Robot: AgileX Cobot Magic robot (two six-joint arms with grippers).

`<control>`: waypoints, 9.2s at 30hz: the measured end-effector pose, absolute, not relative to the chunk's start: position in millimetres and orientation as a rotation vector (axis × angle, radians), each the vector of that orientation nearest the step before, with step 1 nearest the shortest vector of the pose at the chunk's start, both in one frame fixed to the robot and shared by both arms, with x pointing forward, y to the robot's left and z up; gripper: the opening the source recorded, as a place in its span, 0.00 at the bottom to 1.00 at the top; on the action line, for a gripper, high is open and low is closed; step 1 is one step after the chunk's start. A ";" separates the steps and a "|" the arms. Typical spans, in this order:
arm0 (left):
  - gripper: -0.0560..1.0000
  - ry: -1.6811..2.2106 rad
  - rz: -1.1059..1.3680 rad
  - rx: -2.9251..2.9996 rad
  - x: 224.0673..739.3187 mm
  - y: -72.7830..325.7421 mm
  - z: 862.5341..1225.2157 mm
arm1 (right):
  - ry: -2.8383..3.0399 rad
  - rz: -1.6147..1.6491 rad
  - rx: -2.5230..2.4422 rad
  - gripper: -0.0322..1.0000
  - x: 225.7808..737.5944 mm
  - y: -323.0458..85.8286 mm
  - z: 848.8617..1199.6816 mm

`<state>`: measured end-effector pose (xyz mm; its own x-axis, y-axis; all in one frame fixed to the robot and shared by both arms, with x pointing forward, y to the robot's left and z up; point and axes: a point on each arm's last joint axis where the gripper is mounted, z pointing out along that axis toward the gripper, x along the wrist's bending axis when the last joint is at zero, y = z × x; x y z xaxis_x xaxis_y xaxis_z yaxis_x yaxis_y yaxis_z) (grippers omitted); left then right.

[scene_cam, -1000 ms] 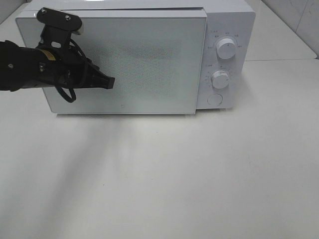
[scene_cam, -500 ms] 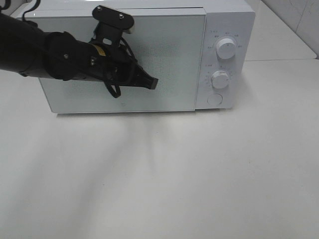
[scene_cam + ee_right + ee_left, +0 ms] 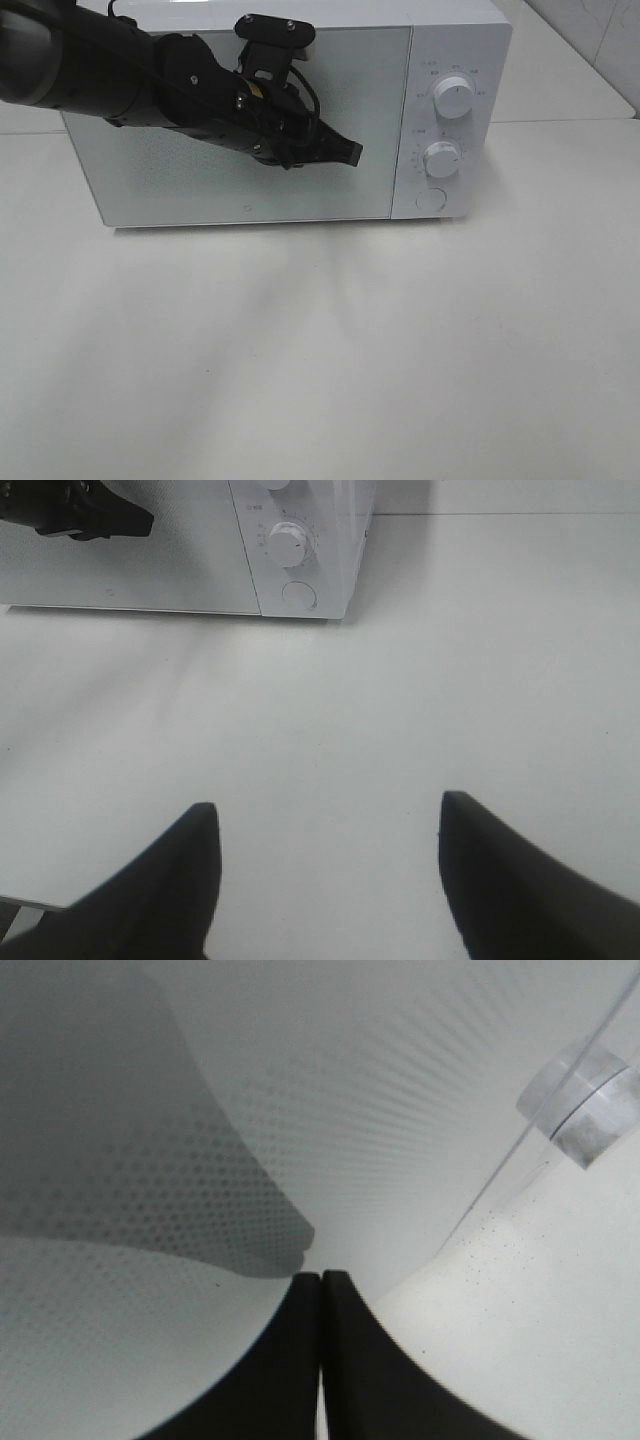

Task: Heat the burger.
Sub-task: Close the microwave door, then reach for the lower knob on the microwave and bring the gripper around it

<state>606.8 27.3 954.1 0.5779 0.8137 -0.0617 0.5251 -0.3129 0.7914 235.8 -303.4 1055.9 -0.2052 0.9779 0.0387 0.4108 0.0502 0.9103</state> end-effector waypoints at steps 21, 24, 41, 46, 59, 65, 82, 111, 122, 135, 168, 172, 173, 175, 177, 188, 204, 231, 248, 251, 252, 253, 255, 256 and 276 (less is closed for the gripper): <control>0.05 0.679 0.507 2.325 561.4 15.7 1017.9 | 1.690 1.128 1.407 0.61 235.8 -303.4 1055.9; 0.05 0.684 0.489 2.351 557.9 18.5 1021.3 | 1.690 1.128 1.407 0.61 235.8 -303.4 1055.9; 0.05 1.109 0.143 2.659 508.3 62.1 1047.1 | 1.690 1.128 1.407 0.61 235.8 -303.4 1055.9; 0.05 1.203 0.266 2.705 509.8 74.7 1053.0 | 1.690 1.128 1.407 0.61 235.8 -303.4 1055.9; 0.05 1.343 0.345 2.740 519.1 98.2 1054.5 | 1.690 1.128 1.407 0.61 235.8 -303.4 1055.9; 0.05 1.569 0.235 2.575 541.6 144.7 1061.6 | 1.690 1.128 1.407 0.61 235.8 -303.4 1055.9; 0.05 1.994 0.376 2.088 459.2 279.9 1109.9 | 1.690 1.128 1.407 0.61 235.8 -303.4 1055.9; 0.05 1.420 0.795 1.707 218.3 297.6 1084.2 | 1.690 1.128 1.407 0.61 235.8 -303.4 1055.9; 0.05 1.359 0.784 1.757 214.9 294.5 1061.7 | 1.690 1.128 1.407 0.61 235.8 -303.4 1055.9; 0.05 1.346 0.838 1.721 224.0 295.6 1058.1 | 1.690 1.128 1.407 0.61 235.8 -303.4 1055.9; 0.05 1.359 0.838 1.693 236.8 294.7 1054.8 | 1.679 1.141 1.394 0.61 246.3 -300.4 1066.5; 0.05 1.368 0.832 1.682 236.8 294.7 1054.9 | 1.644 1.180 1.353 0.61 269.3 -293.6 1079.5; 0.05 1.368 0.832 1.682 236.8 294.7 1054.9 | 1.644 1.180 1.353 0.61 269.3 -293.6 1079.5; 0.05 1.368 0.831 1.682 236.8 294.7 1054.9 | 1.651 1.172 1.350 0.61 285.1 -289.2 1082.6; 0.05 1.368 0.831 1.682 236.8 294.7 1054.9 | 1.657 1.168 1.351 0.61 294.8 -286.4 1083.7; 0.05 1.368 0.831 1.682 236.8 294.7 1054.9 | 1.740 1.098 1.395 0.61 350.0 -270.3 1074.9; 0.05 1.368 0.831 1.682 236.8 294.7 1054.9 | 1.759 1.113 1.392 0.61 419.1 -249.0 1049.9; 0.05 1.368 0.832 1.681 236.8 294.7 1055.0 | 1.665 1.266 1.292 0.61 513.3 -218.9 962.3; 0.05 1.368 0.832 1.681 236.8 294.7 1055.0 | 1.587 1.165 1.223 0.61 521.4 -186.3 925.2; 0.05 1.368 0.832 1.681 236.8 294.7 1055.0 | 1.561 1.157 1.229 0.61 523.5 -187.4 920.7; 0.05 1.368 0.832 1.681 236.8 294.7 1055.0 | 1.561 1.157 1.229 0.61 523.5 -187.4 920.7; 0.05 1.368 0.832 1.681 236.8 294.7 1055.0 | 1.557 1.155 1.225 0.61 525.5 -186.7 918.1; 0.05 1.368 0.832 1.681 236.8 294.7 1055.0 | 1.551 1.156 1.219 0.61 527.5 -186.1 916.0; 0.05 1.368 0.832 1.681 236.8 294.7 1055.0 | 1.552 1.154 1.219 0.61 528.8 -185.5 914.3; 0.05 1.367 0.832 1.680 236.9 294.7 1055.1 | 1.519 1.156 1.191 0.61 552.0 -175.8 894.2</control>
